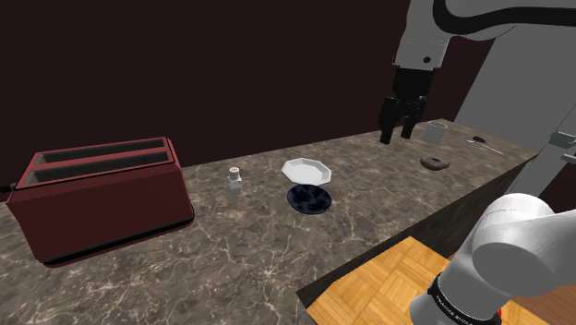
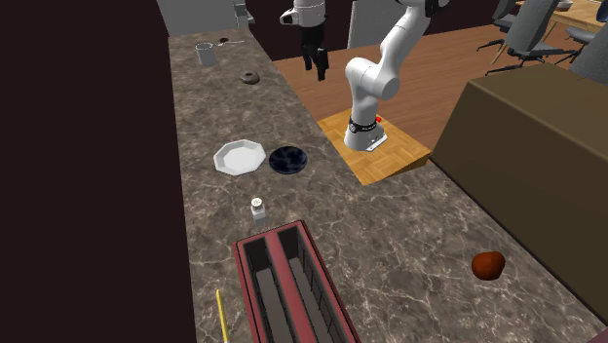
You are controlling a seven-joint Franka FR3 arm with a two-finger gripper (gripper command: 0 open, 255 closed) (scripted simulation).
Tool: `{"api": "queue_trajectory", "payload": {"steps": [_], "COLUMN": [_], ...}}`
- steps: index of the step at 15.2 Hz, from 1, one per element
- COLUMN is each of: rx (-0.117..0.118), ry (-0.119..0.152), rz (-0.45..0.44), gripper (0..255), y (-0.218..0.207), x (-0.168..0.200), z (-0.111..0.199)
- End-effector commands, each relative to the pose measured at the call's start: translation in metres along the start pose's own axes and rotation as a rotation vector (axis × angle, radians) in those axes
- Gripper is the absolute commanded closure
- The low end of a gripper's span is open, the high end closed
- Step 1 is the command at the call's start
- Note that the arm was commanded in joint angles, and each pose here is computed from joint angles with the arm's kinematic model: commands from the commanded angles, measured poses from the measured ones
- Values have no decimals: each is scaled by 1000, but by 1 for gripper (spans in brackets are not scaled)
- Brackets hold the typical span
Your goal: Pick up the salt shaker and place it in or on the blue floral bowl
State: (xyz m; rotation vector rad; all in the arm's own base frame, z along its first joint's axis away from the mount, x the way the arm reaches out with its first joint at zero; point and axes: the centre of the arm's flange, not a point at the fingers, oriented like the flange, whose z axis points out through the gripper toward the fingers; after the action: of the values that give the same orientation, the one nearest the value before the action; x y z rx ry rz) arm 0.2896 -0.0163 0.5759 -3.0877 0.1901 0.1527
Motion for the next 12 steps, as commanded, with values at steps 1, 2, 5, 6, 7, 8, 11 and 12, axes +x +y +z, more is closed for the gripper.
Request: {"api": "queue_trajectory", "payload": {"steps": [1, 2, 5, 6, 7, 8, 11, 12], "rx": [0, -1, -3, -4, -5, -6, -8, -9], "ry": [0, 2, 10, 12, 15, 17, 25, 27], "rz": [0, 2, 7, 8, 10, 11, 16, 18], "gripper": [0, 0, 0, 0, 0, 0, 0, 0], "y": [0, -8, -32, -40, -48, -56, -80, -87], "x": [0, 9, 37, 46, 56, 65, 93, 103], "z": [0, 4, 18, 22, 26, 30, 43, 48]}}
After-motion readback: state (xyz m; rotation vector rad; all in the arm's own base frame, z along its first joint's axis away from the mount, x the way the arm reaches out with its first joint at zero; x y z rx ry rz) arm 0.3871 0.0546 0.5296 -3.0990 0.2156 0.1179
